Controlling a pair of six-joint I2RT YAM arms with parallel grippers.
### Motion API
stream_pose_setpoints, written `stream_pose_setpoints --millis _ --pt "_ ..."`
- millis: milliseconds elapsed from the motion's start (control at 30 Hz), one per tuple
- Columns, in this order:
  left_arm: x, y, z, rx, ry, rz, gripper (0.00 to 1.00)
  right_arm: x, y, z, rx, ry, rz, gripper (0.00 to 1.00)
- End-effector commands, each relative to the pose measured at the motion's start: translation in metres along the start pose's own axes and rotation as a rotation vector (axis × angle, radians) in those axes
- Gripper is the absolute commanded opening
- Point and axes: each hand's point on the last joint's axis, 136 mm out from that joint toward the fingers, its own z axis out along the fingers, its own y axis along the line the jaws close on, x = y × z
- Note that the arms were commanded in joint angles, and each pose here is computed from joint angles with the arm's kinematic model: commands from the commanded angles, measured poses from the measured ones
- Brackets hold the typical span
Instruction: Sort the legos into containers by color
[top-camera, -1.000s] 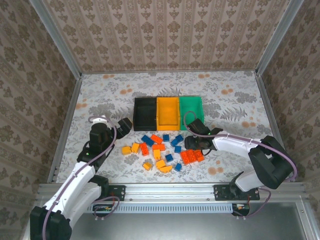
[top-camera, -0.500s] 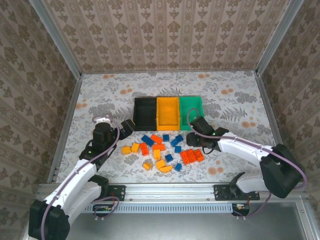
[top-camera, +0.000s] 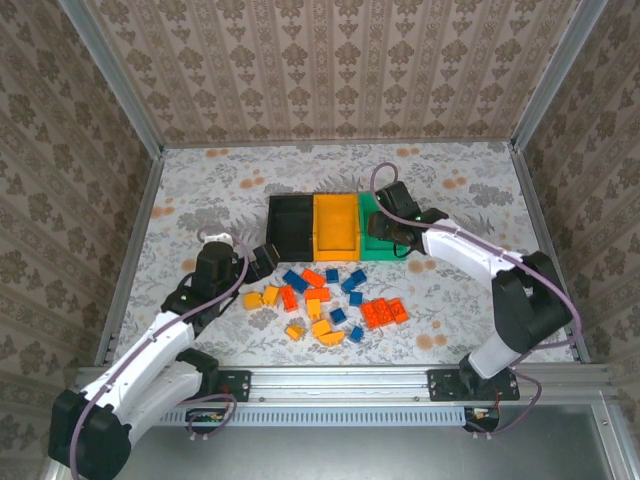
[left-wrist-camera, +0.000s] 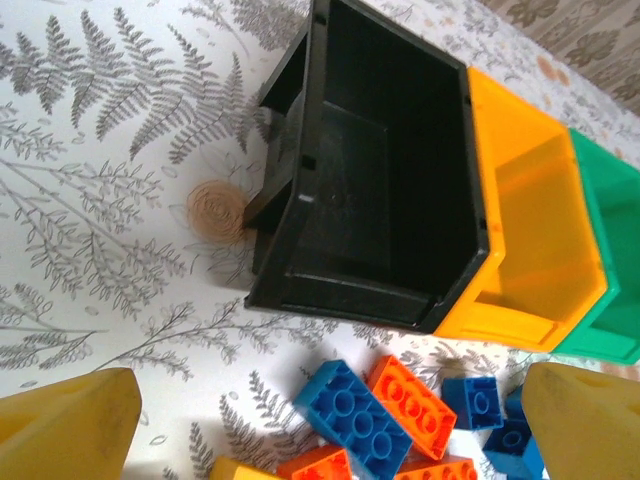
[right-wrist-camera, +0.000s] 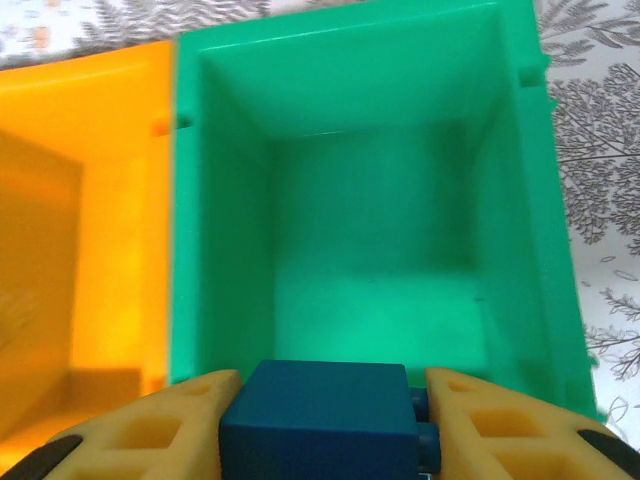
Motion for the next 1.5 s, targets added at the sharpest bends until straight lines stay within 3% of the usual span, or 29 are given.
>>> stream_pose_setpoints --millis 0,167,367,500,967,1233,1467 --pt "0.004 0.007 -0.008 -0.034 0.013 0.028 0.99 -0.019 -0.002 0.012 0.044 -0.015 0.039 0.49" --pt "0.012 0.013 -0.009 -0.053 0.039 0.047 0.99 -0.021 0.003 0.018 0.048 0.006 0.053 0.73" --pt "0.012 0.009 -0.01 -0.034 0.044 0.057 0.99 -0.013 0.004 -0.01 0.003 -0.012 0.049 0.79" --pt "0.013 0.006 -0.011 -0.015 0.054 0.063 1.0 0.027 -0.002 -0.033 -0.017 0.028 0.012 0.81" --pt "0.021 0.006 -0.007 0.016 0.061 0.035 1.0 0.177 -0.061 -0.075 0.001 0.255 -0.015 0.8" --pt "0.025 0.008 -0.002 0.004 0.077 0.034 1.0 0.204 -0.08 -0.061 0.082 0.31 -0.027 0.72" --pt "0.027 0.011 -0.003 -0.003 0.079 0.031 1.0 0.194 -0.106 -0.056 0.244 0.258 -0.001 0.61"
